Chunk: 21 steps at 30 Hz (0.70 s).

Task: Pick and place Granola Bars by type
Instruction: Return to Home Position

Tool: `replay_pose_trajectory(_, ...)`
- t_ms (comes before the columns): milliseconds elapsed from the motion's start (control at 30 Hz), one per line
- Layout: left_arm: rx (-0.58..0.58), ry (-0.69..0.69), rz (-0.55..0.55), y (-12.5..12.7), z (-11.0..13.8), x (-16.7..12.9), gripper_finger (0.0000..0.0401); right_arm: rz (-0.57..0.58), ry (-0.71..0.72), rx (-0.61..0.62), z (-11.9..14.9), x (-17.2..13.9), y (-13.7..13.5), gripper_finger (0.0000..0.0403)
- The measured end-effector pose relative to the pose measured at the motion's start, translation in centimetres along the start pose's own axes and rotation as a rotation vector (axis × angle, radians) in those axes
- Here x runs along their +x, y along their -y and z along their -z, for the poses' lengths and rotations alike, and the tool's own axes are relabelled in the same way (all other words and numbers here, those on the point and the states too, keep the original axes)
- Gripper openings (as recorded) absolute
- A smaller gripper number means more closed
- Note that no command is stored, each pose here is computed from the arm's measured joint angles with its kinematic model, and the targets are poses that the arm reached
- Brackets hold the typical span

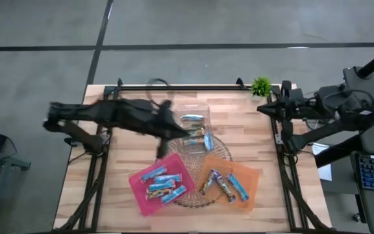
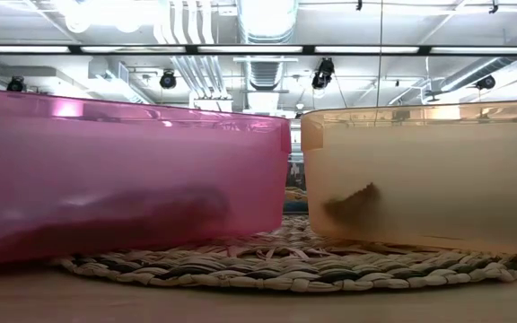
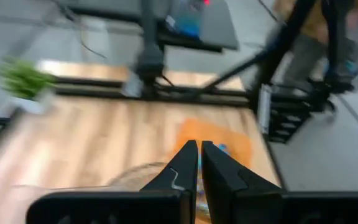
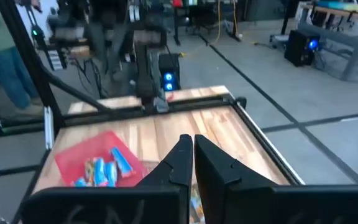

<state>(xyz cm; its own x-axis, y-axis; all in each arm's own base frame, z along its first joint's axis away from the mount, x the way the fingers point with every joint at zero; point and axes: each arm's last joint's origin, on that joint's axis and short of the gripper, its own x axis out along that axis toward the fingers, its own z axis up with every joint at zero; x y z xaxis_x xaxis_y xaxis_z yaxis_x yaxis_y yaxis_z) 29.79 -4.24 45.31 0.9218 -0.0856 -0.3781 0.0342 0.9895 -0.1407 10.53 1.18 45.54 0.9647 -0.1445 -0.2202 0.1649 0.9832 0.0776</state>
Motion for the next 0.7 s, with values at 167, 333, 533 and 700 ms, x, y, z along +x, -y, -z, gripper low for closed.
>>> replay_pose_trajectory(167,0.02,0.144,-0.032,-1.4,2.8,-5.2,0.0005,-0.007,0.041,0.048,2.6,0.5,0.2,0.0008)
replay_pose_trajectory(333,0.092,0.241,-0.015,-2.4,7.3,-8.6,0.0005,-0.039,0.207,0.089,5.5,1.2,0.4,0.0008)
replay_pose_trajectory(533,0.149,0.317,-0.022,-3.4,12.7,-11.1,0.0005,-0.062,0.239,0.085,10.2,2.2,0.8,0.0008)
replay_pose_trajectory(700,0.151,0.31,-0.075,-4.1,16.4,-11.8,0.0005,-0.144,0.18,-0.006,13.5,2.8,0.8,0.0008)
